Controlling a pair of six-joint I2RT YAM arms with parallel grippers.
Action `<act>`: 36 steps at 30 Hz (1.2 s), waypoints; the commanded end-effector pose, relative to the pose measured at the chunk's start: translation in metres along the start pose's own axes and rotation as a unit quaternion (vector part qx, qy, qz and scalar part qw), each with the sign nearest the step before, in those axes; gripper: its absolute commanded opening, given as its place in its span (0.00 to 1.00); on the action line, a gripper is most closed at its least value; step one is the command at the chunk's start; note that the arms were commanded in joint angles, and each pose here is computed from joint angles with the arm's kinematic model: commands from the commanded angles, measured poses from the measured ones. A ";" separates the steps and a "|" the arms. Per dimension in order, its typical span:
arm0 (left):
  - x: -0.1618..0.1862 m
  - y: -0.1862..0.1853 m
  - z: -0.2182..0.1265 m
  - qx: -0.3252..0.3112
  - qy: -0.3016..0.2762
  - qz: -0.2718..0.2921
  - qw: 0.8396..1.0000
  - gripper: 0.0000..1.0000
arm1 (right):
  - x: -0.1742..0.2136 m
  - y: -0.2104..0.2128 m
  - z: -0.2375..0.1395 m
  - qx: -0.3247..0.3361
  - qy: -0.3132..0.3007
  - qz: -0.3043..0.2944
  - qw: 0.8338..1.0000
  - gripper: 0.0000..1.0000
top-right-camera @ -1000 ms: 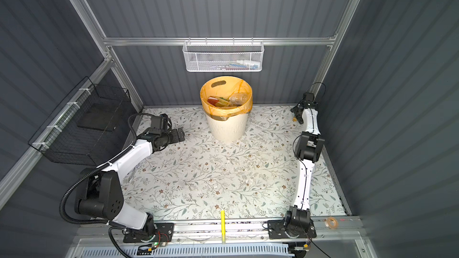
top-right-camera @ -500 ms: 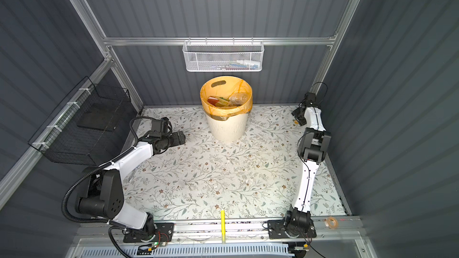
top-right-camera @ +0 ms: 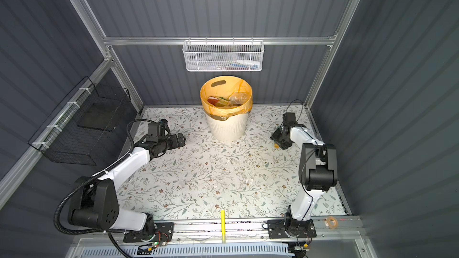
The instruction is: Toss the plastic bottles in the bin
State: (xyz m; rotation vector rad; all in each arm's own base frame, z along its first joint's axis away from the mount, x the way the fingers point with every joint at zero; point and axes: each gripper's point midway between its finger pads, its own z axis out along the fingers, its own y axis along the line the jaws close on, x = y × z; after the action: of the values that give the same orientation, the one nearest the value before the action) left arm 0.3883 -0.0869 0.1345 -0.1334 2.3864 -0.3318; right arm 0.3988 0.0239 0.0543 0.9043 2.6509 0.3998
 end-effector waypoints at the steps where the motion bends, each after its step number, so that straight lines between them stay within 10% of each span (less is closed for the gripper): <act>1: 0.005 -0.005 -0.010 0.022 -0.002 0.000 1.000 0.98 | 0.041 0.001 -0.003 -0.007 0.012 -0.012 1.000 0.55; 10: 0.011 -0.011 -0.020 0.044 -0.007 -0.007 0.999 0.96 | 0.083 -0.011 -0.012 0.003 0.018 -0.028 0.999 0.88; 23: -0.005 -0.019 -0.036 0.051 -0.020 0.022 0.998 0.96 | 0.081 -0.026 -0.067 -0.003 -0.020 0.009 1.000 0.98; 36: -0.012 -0.031 -0.024 0.082 -0.013 0.032 0.996 0.96 | 0.049 -0.050 -0.122 0.097 0.048 -0.291 0.951 0.96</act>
State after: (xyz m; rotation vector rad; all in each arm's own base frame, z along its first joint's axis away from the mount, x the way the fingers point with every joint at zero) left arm 0.3745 -0.1051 0.1562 -0.0300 2.3497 -0.4648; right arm 0.3152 0.0033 0.1561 0.4100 2.7105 0.1664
